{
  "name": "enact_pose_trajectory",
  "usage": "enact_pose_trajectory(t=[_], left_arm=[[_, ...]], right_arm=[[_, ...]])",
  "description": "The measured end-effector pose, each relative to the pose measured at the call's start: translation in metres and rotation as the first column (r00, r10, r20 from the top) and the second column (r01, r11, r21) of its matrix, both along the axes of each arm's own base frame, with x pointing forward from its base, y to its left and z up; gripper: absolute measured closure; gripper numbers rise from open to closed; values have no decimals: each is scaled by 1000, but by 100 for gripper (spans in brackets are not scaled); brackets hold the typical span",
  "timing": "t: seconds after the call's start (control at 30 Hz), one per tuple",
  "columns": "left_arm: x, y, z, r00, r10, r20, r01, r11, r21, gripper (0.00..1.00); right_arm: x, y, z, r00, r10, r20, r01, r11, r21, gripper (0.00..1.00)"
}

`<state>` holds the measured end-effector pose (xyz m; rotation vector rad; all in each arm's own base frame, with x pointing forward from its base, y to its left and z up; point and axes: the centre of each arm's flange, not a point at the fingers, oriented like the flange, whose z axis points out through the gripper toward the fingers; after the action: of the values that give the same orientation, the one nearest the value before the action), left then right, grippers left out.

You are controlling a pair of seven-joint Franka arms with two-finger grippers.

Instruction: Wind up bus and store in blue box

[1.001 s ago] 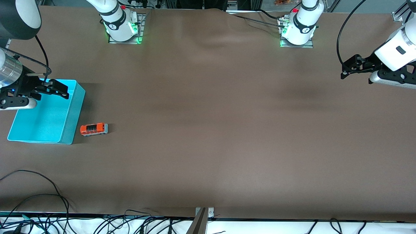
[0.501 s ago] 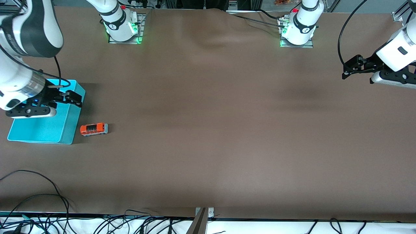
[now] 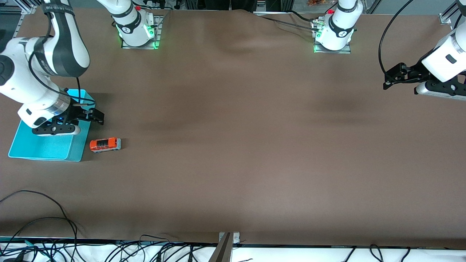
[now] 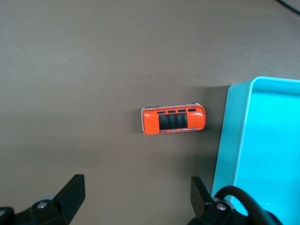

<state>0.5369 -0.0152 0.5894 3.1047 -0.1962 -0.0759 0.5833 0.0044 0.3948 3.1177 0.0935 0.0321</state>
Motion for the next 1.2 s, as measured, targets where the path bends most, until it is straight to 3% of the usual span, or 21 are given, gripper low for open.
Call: enact_pose_trajectory(t=[0.43,0.7,0.83,0.97,1.2], left_arm=[[0,6,-1,1000,11,-1,-11,1000,0,0],[0,6,-1,1000,11,-2,-11,1000,0,0],[0,6,-1,1000,11,-2,-11,1000,0,0],[0,6,-1,1000,11,-2,-11,1000,0,0],[0,5,-1,1000,10,-2,-10,1000,0,0]], right_arm=[[-7,-20,-81,999,-34,4,34,999,0,0],[-8,-31,-116,998,-53,-16,53,999,-2,0],[-7,-36,-125,991,-132,-9,132,991,-1,0],[-4,-38,-127,953,-304,18,304,953,8,0],[-3,-38,-129,843,-538,28,537,843,23,0]])
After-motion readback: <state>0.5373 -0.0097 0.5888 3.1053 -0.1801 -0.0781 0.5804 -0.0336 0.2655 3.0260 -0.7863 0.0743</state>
